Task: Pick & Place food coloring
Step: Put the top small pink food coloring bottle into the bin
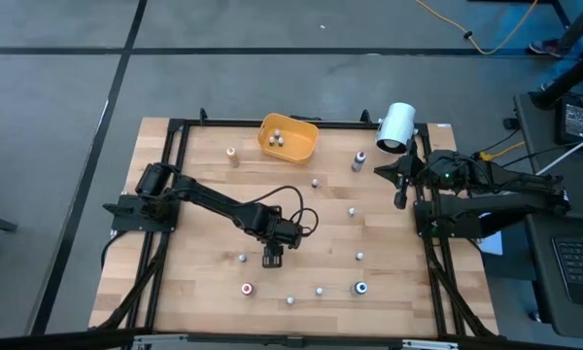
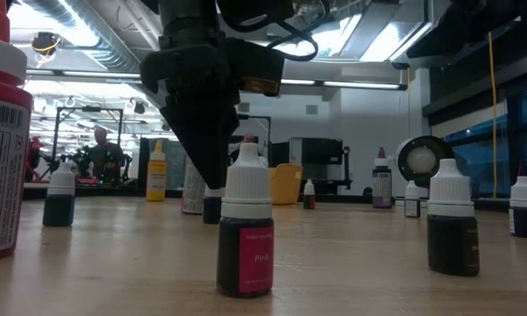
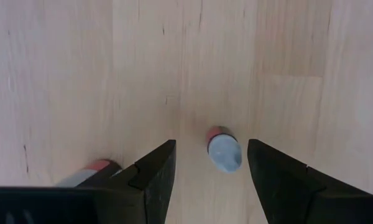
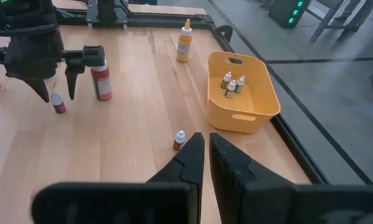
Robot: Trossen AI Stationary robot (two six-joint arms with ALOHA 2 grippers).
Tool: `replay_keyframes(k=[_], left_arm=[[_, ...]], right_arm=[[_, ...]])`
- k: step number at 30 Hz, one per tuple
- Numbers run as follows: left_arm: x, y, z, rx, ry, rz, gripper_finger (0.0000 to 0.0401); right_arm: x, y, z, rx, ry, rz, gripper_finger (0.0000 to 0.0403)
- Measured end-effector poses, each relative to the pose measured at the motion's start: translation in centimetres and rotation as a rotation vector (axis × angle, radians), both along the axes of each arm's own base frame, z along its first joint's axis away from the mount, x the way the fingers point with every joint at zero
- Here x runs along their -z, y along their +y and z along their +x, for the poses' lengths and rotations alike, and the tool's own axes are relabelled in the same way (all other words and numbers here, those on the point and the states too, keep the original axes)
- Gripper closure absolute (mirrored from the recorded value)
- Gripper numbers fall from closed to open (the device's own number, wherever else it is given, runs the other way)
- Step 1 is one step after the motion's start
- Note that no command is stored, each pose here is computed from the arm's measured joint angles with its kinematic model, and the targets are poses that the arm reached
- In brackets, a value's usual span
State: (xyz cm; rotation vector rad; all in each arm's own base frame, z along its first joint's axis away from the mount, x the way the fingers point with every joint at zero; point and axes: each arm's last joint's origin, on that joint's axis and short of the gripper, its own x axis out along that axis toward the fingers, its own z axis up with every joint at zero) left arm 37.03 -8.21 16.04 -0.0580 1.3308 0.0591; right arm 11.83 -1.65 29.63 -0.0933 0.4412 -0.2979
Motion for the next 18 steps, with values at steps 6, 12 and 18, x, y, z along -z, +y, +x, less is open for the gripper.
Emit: replay_keyframes(k=[6, 12, 18], left_arm=[[0.28, 0.01, 0.01, 0.0, 0.002, 0.008, 0.0207], [0.44, -0.24, -0.13, -0.004, 0.012, 0.008, 0.0207], [0.52, -0.41, -0.21, -0.013, 0.017, 0.005, 0.0209]], right_arm=[[0.08, 0.0, -0.03, 0.0, 0.01, 0.0, 0.0373], [0.09, 0.0, -0.03, 0.0, 0.01, 0.001, 0.0373], [0.08, 0.01, -0.03, 0.0, 0.01, 0.001, 0.0373]])
